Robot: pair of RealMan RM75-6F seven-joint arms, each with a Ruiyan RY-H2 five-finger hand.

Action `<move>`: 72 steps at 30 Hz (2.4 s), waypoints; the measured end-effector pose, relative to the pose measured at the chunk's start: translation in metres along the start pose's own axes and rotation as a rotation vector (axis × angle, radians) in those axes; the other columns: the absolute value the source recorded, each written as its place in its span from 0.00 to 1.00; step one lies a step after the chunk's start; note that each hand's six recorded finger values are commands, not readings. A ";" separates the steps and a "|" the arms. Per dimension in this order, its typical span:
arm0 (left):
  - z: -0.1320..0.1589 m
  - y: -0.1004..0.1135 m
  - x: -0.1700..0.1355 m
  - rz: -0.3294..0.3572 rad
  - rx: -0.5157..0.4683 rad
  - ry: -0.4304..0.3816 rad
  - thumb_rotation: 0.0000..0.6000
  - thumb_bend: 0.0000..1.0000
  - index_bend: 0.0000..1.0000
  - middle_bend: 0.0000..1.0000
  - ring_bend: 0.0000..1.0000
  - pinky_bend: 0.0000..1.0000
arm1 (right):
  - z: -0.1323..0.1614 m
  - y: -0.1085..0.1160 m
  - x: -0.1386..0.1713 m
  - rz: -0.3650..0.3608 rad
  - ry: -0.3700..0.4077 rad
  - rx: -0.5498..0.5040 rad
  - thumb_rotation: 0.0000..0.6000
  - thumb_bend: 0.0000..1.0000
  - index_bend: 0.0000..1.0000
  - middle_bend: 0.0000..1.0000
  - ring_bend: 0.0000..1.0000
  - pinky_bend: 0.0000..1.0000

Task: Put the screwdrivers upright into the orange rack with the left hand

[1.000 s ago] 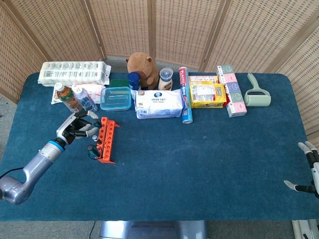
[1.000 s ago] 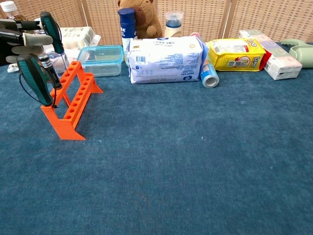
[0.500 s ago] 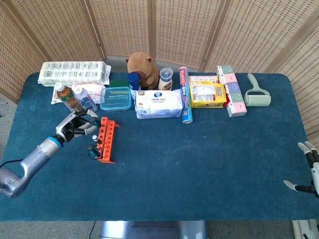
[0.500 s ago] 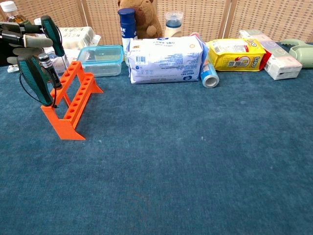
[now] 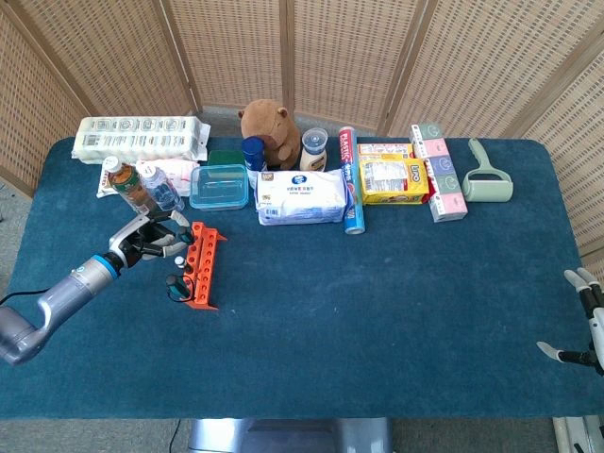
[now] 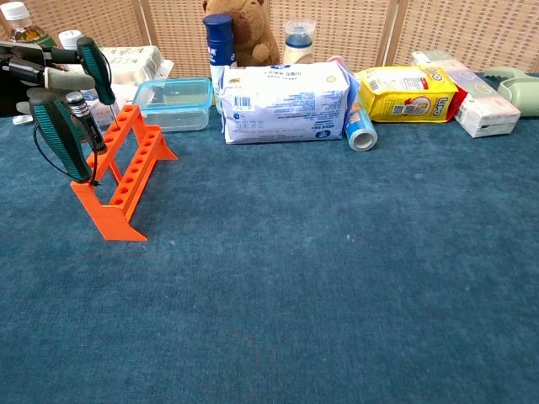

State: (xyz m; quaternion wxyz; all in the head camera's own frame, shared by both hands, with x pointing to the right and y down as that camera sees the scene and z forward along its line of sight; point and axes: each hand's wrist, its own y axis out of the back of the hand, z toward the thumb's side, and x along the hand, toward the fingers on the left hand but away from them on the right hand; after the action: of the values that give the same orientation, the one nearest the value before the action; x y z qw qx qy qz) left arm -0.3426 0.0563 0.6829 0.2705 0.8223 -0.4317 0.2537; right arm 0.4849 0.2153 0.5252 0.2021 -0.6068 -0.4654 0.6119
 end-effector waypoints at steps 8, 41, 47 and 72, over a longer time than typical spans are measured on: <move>-0.001 0.003 0.000 -0.017 0.017 0.003 1.00 0.41 0.58 1.00 0.96 0.98 | 0.000 0.000 0.000 0.000 0.000 0.000 1.00 0.00 0.07 0.00 0.00 0.03; 0.013 0.009 -0.006 0.005 0.031 -0.070 1.00 0.27 0.36 1.00 0.96 0.98 | 0.001 -0.001 0.000 0.001 0.002 -0.003 1.00 0.00 0.07 0.01 0.00 0.03; 0.034 0.007 -0.018 -0.001 0.077 -0.120 1.00 0.18 0.24 0.91 0.92 0.95 | 0.002 0.000 0.000 0.000 0.005 -0.006 1.00 0.00 0.07 0.01 0.00 0.03; 0.071 -0.002 -0.108 0.248 0.825 -0.244 1.00 0.11 0.00 0.00 0.00 0.18 | 0.010 0.010 0.008 -0.053 0.059 -0.028 1.00 0.00 0.07 0.01 0.00 0.03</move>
State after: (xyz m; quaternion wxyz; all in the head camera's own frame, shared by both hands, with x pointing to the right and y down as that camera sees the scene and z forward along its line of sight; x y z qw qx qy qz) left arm -0.3814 0.0714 0.5606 -0.1655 0.8273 -0.4184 0.3363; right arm 0.4777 0.2139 0.5114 0.2233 -0.6147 -0.4839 0.5815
